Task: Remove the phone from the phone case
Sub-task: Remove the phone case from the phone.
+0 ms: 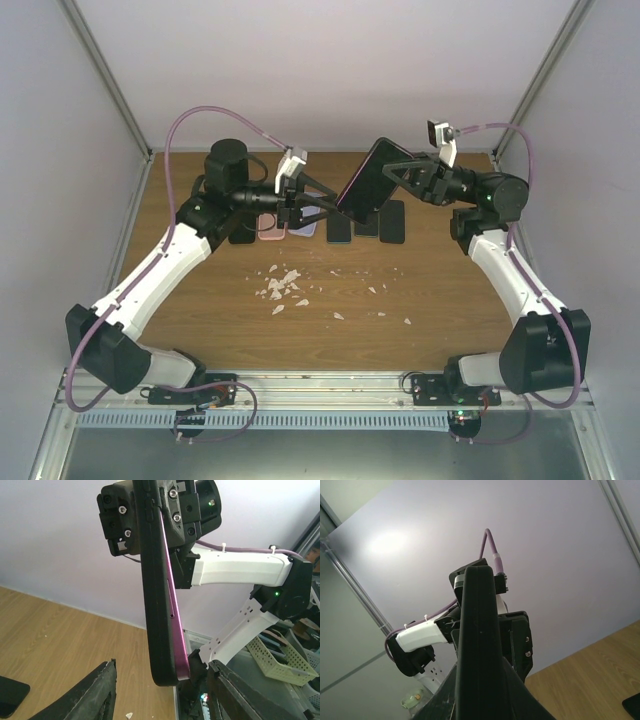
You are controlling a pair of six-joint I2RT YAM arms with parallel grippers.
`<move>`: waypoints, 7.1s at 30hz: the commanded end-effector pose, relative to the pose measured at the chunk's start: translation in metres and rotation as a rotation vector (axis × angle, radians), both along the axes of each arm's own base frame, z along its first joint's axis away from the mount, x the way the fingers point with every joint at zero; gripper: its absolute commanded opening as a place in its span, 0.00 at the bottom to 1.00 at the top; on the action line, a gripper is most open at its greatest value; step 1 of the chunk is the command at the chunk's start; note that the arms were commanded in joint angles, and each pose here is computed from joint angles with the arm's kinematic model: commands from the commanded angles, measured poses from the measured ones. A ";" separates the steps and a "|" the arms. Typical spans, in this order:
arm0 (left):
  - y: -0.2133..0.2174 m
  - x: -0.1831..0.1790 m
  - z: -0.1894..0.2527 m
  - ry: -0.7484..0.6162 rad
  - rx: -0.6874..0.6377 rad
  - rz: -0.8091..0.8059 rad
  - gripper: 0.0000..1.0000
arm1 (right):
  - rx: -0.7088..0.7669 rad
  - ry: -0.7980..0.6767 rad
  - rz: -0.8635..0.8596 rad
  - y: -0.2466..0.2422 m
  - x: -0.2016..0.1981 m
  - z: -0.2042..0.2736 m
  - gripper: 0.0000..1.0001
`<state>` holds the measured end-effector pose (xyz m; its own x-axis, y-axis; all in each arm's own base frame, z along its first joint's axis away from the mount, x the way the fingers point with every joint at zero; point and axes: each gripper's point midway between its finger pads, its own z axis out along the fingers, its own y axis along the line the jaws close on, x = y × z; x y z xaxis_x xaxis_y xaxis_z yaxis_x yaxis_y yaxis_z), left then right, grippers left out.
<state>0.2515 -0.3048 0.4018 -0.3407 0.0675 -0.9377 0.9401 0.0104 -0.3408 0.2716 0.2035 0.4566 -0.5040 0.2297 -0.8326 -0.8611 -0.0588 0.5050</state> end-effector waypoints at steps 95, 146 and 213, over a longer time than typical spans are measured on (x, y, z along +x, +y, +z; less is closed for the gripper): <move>0.001 0.027 -0.025 0.100 -0.025 0.018 0.51 | 0.061 -0.121 0.054 0.002 -0.040 0.022 0.00; -0.008 0.015 -0.014 0.063 -0.034 0.016 0.42 | -0.063 0.104 0.155 0.052 -0.019 -0.044 0.01; 0.020 0.022 -0.086 0.512 -0.077 0.027 0.00 | -0.116 0.542 -0.025 0.024 0.082 -0.117 0.70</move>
